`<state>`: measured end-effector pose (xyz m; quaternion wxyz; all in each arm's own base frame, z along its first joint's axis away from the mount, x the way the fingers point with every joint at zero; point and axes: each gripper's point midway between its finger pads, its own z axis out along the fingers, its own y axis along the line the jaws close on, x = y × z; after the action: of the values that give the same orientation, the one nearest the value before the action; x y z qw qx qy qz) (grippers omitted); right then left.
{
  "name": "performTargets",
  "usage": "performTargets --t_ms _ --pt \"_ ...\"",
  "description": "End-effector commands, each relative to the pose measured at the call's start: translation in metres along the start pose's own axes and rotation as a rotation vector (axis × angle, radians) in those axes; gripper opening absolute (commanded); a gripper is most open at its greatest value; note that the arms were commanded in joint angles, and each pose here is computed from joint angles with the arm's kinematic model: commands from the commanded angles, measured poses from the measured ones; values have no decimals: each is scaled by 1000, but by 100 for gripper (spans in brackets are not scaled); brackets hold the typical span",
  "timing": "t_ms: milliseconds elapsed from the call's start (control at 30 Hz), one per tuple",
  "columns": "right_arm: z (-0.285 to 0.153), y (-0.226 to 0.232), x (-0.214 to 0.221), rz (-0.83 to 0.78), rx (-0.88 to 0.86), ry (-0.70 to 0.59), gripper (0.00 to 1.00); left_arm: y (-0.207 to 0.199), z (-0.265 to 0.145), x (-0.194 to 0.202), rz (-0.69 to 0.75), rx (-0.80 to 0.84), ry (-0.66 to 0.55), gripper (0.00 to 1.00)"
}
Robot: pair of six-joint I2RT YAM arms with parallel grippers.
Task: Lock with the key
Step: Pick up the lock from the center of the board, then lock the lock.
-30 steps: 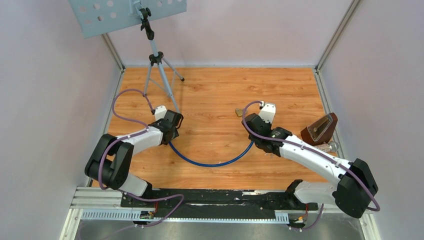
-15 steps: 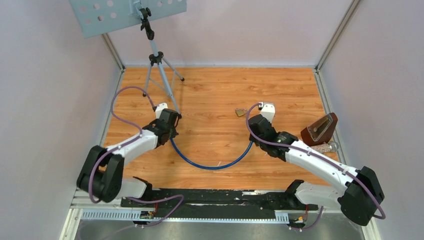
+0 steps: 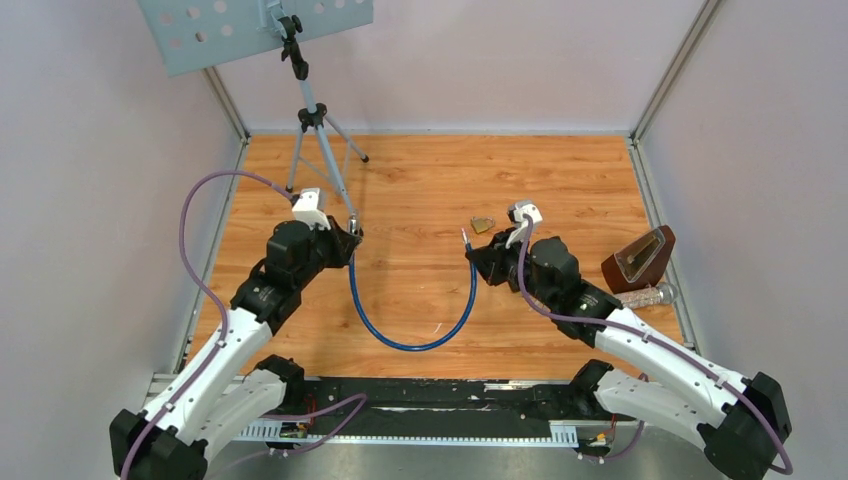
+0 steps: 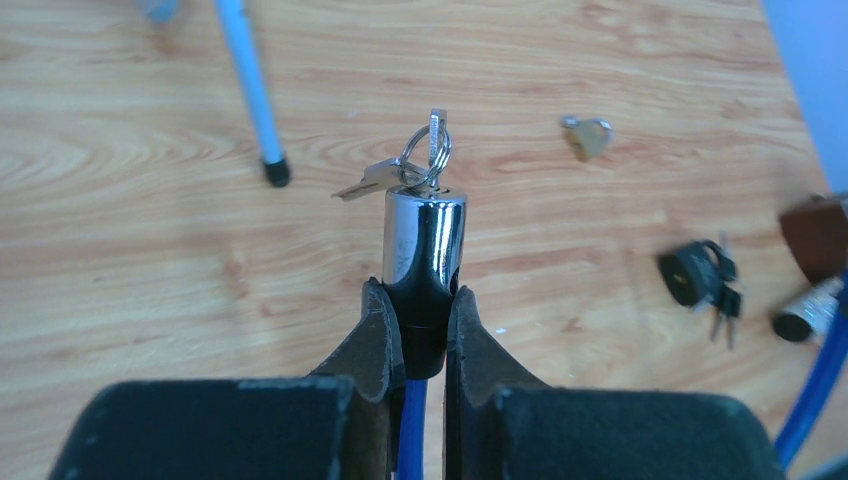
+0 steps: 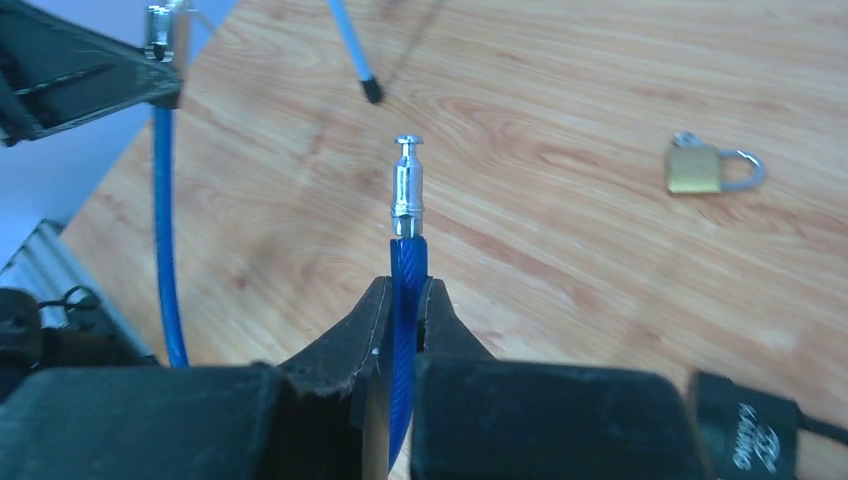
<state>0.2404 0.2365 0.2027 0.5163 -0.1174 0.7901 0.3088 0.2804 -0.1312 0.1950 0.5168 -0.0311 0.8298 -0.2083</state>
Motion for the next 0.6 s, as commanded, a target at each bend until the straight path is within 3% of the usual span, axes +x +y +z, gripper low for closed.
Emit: performTargets --t_ms 0,233,567 --pt "-8 56 -48 -64 -274 -151 0 -57 -18 -31 92 301 -87 0" --pt "-11 84 -59 -114 -421 -168 0 -87 -38 -54 210 447 -127 0" --pt "-6 110 -57 -111 -556 -123 0 -104 -41 -64 245 523 -145 0"
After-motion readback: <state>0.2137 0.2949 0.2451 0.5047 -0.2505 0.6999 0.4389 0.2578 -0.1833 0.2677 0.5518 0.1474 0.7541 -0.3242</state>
